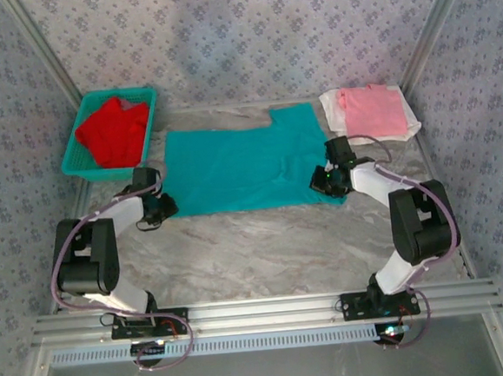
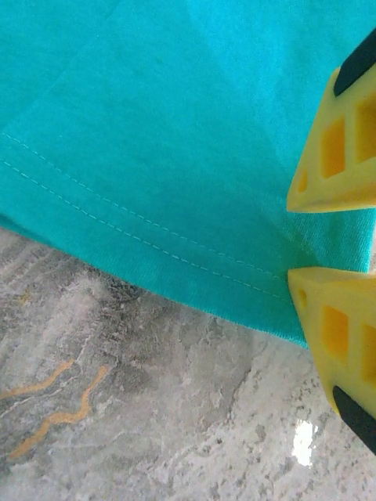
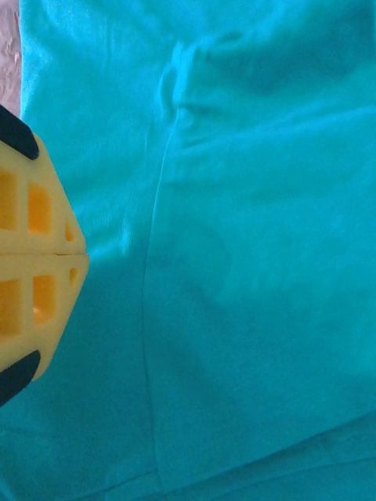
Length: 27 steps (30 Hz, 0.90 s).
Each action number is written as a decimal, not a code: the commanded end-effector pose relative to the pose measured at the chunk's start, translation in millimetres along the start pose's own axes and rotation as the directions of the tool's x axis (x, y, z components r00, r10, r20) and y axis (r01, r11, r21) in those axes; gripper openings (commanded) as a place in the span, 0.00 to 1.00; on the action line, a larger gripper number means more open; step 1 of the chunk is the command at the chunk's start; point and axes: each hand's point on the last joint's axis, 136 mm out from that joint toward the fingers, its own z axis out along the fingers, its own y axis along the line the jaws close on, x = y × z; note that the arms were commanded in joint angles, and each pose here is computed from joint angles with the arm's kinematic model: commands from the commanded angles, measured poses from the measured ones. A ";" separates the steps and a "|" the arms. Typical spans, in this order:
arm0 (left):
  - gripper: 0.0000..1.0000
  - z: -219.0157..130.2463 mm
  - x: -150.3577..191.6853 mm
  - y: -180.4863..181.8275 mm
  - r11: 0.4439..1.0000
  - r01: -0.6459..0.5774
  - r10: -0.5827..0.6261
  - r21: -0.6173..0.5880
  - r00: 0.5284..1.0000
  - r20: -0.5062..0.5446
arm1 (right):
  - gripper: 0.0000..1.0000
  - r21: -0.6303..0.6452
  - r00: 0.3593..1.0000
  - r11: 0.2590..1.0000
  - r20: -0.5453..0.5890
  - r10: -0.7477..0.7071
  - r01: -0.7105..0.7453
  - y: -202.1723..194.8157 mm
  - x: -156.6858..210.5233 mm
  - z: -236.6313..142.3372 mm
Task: Fold and stack the t-shirts
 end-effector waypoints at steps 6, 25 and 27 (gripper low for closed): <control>0.25 -0.7 30.3 17.5 0.995 0.097 -0.096 0.011 0.990 -0.107 | 0.07 0.098 0.996 0.991 -0.009 0.090 -0.089 -42.7 14.2 14.7; 0.29 -66.7 23.9 -24.4 0.997 -0.035 0.034 0.070 0.999 0.022 | 0.19 0.030 0.993 0.999 0.112 0.028 -0.032 -24.5 17.9 -49.5; 0.29 -67.2 7.8 -46.9 0.992 -0.088 0.084 0.093 0.995 0.051 | 0.19 0.028 0.993 0.999 0.113 -0.039 0.036 -6.3 2.7 -44.2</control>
